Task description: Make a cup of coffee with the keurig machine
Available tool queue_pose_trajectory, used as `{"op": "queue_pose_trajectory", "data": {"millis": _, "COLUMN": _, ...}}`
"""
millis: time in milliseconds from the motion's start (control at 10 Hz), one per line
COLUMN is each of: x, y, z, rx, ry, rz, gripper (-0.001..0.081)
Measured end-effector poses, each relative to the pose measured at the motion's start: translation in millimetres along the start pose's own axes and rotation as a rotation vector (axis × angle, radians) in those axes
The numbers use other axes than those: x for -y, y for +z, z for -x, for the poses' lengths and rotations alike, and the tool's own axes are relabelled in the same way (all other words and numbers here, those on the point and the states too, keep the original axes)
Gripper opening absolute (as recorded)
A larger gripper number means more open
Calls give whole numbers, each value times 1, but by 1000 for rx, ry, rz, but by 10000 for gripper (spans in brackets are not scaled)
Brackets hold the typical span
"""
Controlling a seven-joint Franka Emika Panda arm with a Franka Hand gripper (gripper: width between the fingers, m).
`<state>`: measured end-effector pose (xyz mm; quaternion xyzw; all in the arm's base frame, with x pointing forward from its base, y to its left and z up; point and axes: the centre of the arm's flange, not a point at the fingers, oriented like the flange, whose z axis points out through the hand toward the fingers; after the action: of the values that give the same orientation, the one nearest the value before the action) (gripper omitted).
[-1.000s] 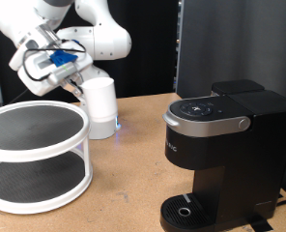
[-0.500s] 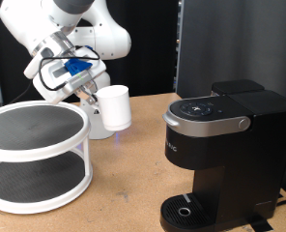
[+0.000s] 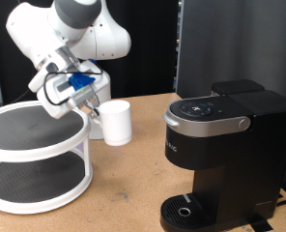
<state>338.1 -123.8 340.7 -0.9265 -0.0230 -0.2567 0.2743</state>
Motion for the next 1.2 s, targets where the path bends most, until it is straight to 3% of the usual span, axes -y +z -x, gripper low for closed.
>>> {"op": "queue_pose_trajectory", "data": {"millis": 500, "x": -16, "y": 44, "z": 19, "rx": 54, "ry": -6, "rz": 20, "gripper": 65}}
{"op": "queue_pose_trajectory", "data": {"millis": 1200, "x": -32, "y": 81, "z": 36, "rx": 61, "ry": -2, "rz": 51, "gripper": 65}}
